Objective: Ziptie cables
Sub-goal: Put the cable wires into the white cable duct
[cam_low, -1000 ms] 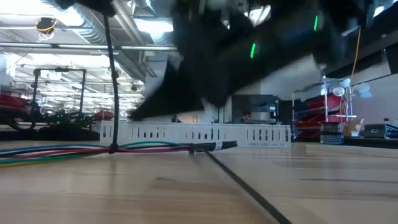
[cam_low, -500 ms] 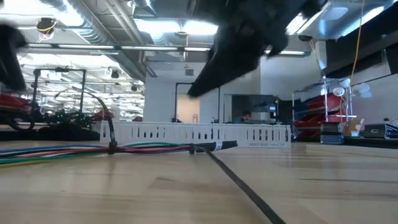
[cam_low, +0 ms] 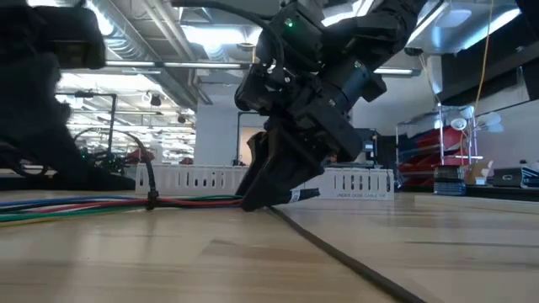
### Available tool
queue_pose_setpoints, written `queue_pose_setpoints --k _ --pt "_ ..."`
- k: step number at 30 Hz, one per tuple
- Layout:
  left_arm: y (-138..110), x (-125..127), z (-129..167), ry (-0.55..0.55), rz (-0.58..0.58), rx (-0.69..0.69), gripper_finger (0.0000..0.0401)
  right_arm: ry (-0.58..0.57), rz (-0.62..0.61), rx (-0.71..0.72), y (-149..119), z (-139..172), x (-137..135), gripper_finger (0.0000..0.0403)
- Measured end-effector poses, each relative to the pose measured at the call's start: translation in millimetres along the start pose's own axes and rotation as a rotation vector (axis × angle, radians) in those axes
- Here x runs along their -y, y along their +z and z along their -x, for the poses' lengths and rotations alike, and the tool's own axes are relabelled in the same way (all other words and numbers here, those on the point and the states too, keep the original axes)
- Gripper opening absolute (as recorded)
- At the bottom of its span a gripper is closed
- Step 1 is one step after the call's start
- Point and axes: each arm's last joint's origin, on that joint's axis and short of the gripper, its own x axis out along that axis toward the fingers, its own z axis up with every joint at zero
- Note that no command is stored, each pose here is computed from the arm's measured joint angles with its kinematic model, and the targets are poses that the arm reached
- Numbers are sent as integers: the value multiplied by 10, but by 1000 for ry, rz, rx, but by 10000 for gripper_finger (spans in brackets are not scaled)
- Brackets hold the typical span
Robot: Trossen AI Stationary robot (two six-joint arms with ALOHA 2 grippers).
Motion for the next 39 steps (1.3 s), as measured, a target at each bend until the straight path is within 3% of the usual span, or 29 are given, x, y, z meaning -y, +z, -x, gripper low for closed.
queue_pose_setpoints --k 6,12,14,18,21,23,26,33,39 --pt "80 31 -306 -55 -84 -56 183 -16 -6 -17 -20 -11 0 131" --pt "128 -73 -542 -10 -69 -146 182 -21 -20 -18 -25 -17 1 100" --pt "97 -84 -571 -6 -112 -174 173 -22 -23 -17 -26 -17 1 99" --pt "29 -76 -568 0 -201 -182 93 -31 -9 -18 -27 -18 3 82" --pt "10 -80 -560 5 -236 -197 18 -51 3 -20 -23 -14 3 39" --pt "25 -77 -555 16 -244 -215 12 -59 16 -19 -5 20 0 12" --pt "112 -46 -487 37 -295 -251 5 -86 36 -14 63 137 -15 12" --pt "754 13 -56 181 -560 -215 2 -200 54 12 322 801 -49 4" --pt "1406 -93 158 311 -886 -141 1 -372 22 -21 372 1434 63 2"
